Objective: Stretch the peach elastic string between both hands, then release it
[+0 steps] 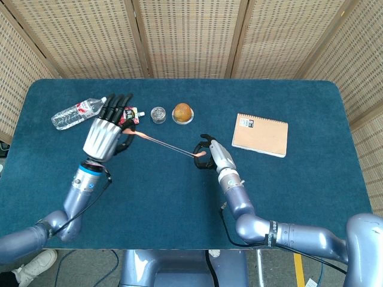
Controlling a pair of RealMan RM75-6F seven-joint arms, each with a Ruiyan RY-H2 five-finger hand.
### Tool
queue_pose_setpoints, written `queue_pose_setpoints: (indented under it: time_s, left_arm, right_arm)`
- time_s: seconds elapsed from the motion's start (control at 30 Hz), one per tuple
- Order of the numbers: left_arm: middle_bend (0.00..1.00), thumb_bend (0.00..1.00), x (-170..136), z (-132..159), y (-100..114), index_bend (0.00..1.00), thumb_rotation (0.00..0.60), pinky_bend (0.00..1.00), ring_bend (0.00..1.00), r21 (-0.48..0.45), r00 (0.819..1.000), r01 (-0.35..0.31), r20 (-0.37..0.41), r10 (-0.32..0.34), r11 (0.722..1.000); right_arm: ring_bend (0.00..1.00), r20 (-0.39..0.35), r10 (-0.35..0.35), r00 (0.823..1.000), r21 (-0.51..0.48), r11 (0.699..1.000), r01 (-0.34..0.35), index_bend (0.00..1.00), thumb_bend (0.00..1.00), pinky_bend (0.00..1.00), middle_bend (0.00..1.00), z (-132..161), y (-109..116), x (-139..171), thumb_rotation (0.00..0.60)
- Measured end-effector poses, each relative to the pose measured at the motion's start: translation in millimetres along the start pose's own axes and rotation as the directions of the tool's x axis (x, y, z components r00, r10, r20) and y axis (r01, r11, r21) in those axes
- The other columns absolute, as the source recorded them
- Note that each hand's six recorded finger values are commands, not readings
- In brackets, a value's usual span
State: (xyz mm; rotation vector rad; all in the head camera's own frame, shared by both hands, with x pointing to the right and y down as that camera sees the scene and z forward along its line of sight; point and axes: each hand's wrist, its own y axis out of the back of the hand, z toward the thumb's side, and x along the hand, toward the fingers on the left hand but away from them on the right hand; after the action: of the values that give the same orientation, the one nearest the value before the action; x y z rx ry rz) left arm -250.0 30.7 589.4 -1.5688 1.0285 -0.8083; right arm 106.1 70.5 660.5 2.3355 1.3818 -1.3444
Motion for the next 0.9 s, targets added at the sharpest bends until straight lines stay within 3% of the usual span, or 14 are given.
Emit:
queue_pose_setpoints:
  time_s: [0.37,0.67,0.9]
  left_arm:
    - [0.00,0.48,-16,-95,54,0.82,0.600,0.00,0.00,0.055,0.980,-0.065,-0.183,0.075,0.996]
    - [0.00,0.48,-45,-169,69,0.82,0.600,0.00,0.00,0.124,0.950,-0.033,-0.303,0.070,0.992]
    - [0.00,0.48,-60,-199,70,0.83,0.600,0.00,0.00,0.146,0.937,0.004,-0.347,0.048,0.989]
  right_arm:
    - [0.00,0.015,-0.009,1.000,0.003,1.000,0.009,0.68,0.63,0.00,0.18,-9,7,4,0.600]
    - [0.00,0.027,-0.052,0.998,0.021,0.998,0.051,0.68,0.63,0.00,0.18,-24,37,11,0.600]
    - [0.00,0.016,-0.085,0.996,0.048,0.995,0.084,0.68,0.63,0.00,0.18,-33,64,24,0.600]
